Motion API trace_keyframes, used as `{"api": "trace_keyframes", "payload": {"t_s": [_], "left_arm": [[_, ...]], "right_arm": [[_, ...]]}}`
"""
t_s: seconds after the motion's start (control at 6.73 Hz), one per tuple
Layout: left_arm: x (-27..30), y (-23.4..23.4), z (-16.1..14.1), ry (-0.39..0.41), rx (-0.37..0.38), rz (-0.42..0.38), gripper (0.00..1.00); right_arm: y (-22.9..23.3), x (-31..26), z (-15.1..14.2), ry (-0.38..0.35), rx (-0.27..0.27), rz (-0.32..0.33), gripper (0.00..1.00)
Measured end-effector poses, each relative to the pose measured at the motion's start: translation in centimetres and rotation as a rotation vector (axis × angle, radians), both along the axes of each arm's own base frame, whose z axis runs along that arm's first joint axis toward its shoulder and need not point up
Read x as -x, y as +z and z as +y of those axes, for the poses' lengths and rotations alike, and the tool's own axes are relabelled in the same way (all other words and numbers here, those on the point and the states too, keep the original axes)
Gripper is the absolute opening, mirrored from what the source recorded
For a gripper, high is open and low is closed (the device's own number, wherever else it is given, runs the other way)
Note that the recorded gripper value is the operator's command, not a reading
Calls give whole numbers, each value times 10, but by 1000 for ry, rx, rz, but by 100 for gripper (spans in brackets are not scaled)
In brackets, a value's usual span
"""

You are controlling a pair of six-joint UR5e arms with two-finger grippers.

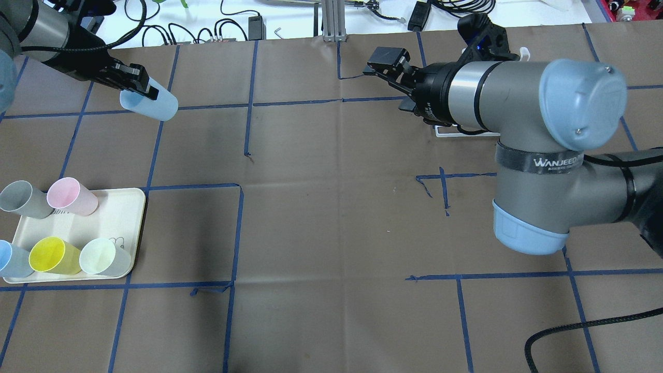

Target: Transfer IKEA cup to right arm and place on rack

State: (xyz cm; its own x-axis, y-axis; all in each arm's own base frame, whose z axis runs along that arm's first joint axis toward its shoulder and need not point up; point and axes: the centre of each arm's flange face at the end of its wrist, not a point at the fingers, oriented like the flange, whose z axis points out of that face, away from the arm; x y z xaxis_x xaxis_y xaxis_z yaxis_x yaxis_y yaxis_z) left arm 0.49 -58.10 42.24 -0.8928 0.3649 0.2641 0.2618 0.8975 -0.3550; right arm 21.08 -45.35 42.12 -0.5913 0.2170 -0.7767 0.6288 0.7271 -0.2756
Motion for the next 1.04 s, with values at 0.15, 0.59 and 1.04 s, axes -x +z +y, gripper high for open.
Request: {"api": "trace_keyframes", "payload": {"t_s": [0.15, 0.59, 1.04], "left_arm": [[17, -1, 5, -74, 110, 97, 0], [76, -11, 47, -320, 420, 277, 0], [112, -38, 81, -450, 657, 347, 1]], "right_arm": [[-11, -2, -5, -38, 31, -88, 100], [-30, -1, 1, -147, 17, -279, 100], [-29, 0, 10, -200, 45, -376, 100]]}}
